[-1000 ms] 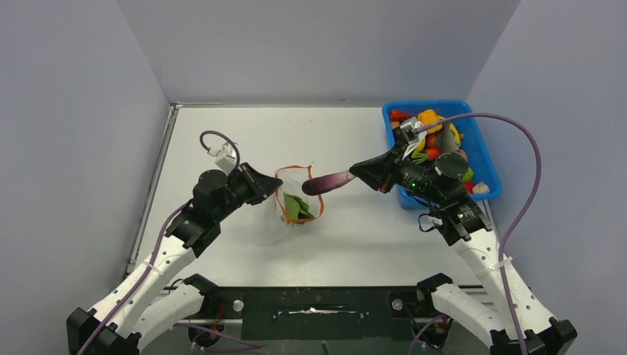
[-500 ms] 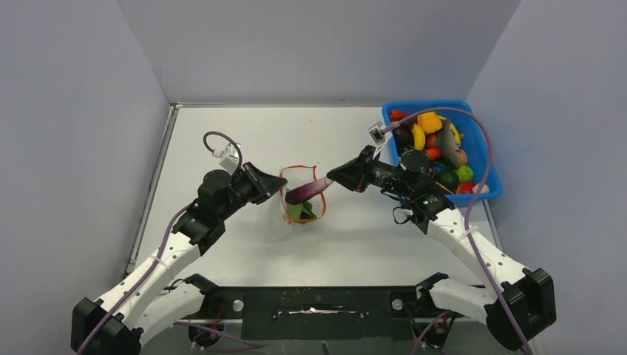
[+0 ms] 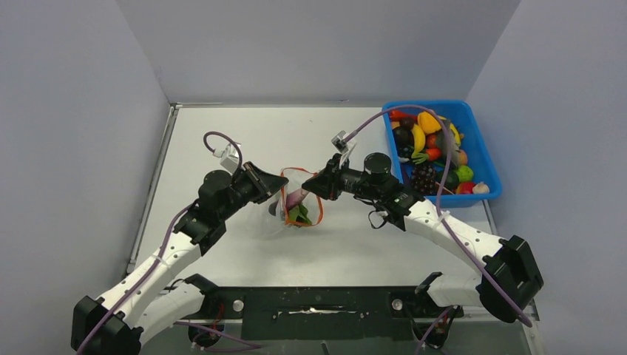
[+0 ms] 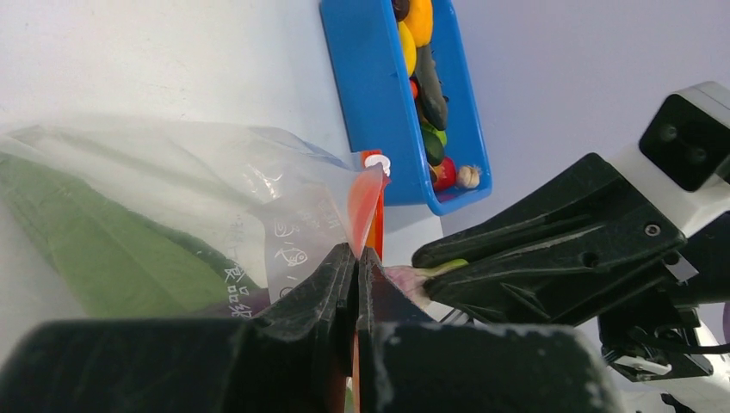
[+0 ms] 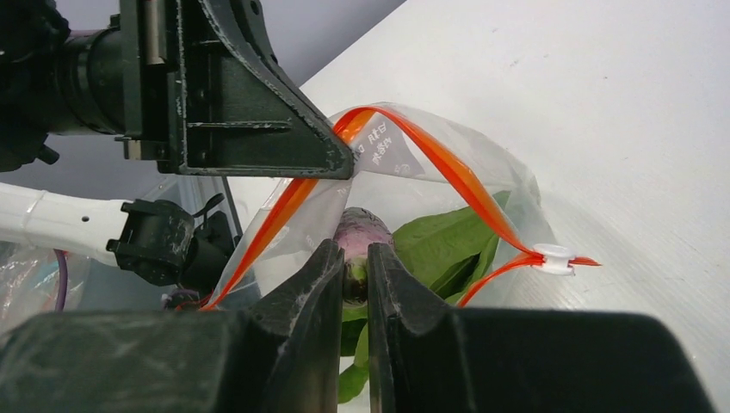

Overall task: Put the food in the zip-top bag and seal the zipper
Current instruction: Place the fake vegetable in the zipper food storage bag.

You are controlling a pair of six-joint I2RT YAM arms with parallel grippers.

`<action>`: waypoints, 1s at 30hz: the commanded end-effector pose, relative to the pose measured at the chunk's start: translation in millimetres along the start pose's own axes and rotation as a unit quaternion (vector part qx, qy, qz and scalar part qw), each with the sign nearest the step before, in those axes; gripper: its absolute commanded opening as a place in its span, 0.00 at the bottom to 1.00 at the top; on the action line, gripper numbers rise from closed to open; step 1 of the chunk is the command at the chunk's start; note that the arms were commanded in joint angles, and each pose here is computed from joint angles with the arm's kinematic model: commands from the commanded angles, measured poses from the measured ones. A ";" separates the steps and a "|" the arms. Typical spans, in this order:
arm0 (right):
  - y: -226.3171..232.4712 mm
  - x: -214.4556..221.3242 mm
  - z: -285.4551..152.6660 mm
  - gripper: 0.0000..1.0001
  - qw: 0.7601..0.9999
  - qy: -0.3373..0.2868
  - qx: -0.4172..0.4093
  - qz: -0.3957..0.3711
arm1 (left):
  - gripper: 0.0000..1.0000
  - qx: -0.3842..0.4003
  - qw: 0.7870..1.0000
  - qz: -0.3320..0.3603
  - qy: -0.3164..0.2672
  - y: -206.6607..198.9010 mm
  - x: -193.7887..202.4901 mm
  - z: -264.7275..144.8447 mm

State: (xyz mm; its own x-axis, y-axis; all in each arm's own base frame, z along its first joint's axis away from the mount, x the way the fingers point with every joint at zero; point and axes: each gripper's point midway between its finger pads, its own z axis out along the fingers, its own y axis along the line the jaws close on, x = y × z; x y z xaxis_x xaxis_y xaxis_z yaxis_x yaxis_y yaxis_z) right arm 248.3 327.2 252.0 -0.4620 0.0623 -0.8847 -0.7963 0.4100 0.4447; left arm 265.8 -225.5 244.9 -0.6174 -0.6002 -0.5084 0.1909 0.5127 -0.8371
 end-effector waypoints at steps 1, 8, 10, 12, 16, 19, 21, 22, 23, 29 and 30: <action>7.9 -26.4 9.3 0.00 0.998 -0.053 -0.013 -0.017 | 0.00 0.055 0.998 0.001 -0.037 -31.4 -18.8 -2.5; -3.3 -7.2 15.9 0.00 0.999 -0.036 0.015 -0.018 | 0.00 0.054 0.998 0.000 -0.030 -33.4 -18.5 1.6; -4.3 -2.8 16.7 0.00 0.999 -0.032 0.015 -0.015 | 0.00 0.054 0.998 0.000 -0.033 -33.5 -19.4 2.0; -3.5 1.4 18.4 0.00 0.999 -0.026 0.013 -0.014 | 0.00 0.052 0.998 0.000 -0.036 -33.3 -20.9 1.8; -4.0 13.1 22.5 0.00 1.000 -0.010 0.008 -0.002 | 0.00 0.048 0.998 0.000 -0.037 -30.1 -20.2 3.2; -4.6 20.2 24.8 0.00 1.000 -0.003 0.005 0.007 | 0.00 0.047 0.998 -0.002 -0.035 -28.2 -18.8 5.2; -5.3 24.2 26.6 0.00 1.000 0.001 0.006 0.007 | 0.00 0.046 0.998 -0.003 -0.033 -27.1 -17.7 7.0; -5.7 25.8 27.4 0.00 1.000 0.004 0.007 0.008 | 0.00 0.046 0.998 -0.003 -0.032 -26.9 -17.3 7.4; -6.5 26.8 27.9 0.00 1.000 0.006 0.008 0.007 | 0.00 0.045 0.999 -0.004 -0.031 -25.8 -16.7 7.9; -10.6 32.2 29.6 0.03 1.000 0.019 0.019 -0.003 | 0.00 0.044 0.999 -0.006 -0.032 -24.0 -16.1 9.7; -10.9 33.6 30.2 0.03 1.000 0.021 0.019 -0.003 | 0.00 0.044 0.998 -0.006 -0.033 -24.2 -16.8 9.4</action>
State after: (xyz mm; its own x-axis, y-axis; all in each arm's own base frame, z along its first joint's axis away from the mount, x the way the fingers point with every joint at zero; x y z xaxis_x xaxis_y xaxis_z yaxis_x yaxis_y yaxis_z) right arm 248.6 347.1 202.1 -0.5205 0.0088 -0.8538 -0.7606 0.4496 0.4683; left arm 272.7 -230.1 239.8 -0.6211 -0.6111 -0.4907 0.1726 0.5042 -0.8462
